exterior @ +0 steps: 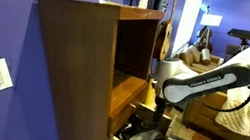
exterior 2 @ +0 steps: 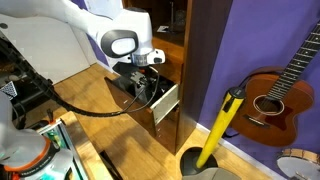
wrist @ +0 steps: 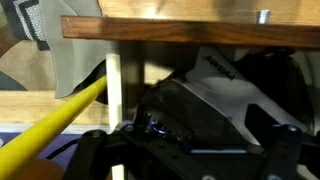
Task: Open the drawer and take the book out
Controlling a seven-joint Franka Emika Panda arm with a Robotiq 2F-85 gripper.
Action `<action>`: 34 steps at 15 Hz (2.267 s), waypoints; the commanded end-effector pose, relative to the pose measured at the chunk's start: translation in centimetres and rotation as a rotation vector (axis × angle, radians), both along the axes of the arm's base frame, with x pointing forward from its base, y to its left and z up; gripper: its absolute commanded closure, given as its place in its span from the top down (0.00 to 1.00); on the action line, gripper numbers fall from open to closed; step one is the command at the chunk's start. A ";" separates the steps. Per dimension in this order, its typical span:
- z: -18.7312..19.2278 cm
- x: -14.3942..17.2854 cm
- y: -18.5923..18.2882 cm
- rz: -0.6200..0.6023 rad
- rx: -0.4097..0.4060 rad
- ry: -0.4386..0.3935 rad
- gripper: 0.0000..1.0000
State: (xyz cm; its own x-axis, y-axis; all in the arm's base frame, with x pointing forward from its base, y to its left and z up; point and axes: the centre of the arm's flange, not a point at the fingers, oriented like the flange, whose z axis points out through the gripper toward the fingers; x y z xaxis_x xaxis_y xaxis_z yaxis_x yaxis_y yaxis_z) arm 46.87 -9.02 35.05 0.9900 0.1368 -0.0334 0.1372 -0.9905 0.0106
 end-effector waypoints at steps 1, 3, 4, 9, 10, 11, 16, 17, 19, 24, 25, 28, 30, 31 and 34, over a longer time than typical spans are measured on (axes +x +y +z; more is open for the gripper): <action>0.1 0.1 -0.1 0.001 0.000 -0.001 1.00; 0.0 0.1 0.0 0.002 0.000 0.000 1.00; 0.1 0.4 0.6 0.023 0.013 -0.009 1.00; -0.2 2.5 3.6 0.089 0.016 -0.015 1.00; -0.5 2.9 4.4 0.093 0.016 -0.005 1.00; -0.9 3.3 5.2 0.095 0.014 0.004 1.00; -3.4 4.2 9.0 0.068 -0.008 0.039 1.00; -4.0 4.4 9.6 0.058 -0.008 0.039 1.00; -4.7 4.5 10.9 0.042 -0.007 0.029 1.00; -5.1 4.4 12.6 -0.036 -0.011 0.012 1.00; -4.8 4.0 12.6 -0.057 -0.015 0.035 1.00; -4.1 2.7 12.2 -0.130 -0.029 0.042 1.00; -3.8 1.8 12.2 -0.149 -0.029 0.062 1.00; -3.8 1.2 12.2 -0.145 -0.027 0.072 1.00; -4.0 -0.2 11.5 -0.152 -0.030 0.075 1.00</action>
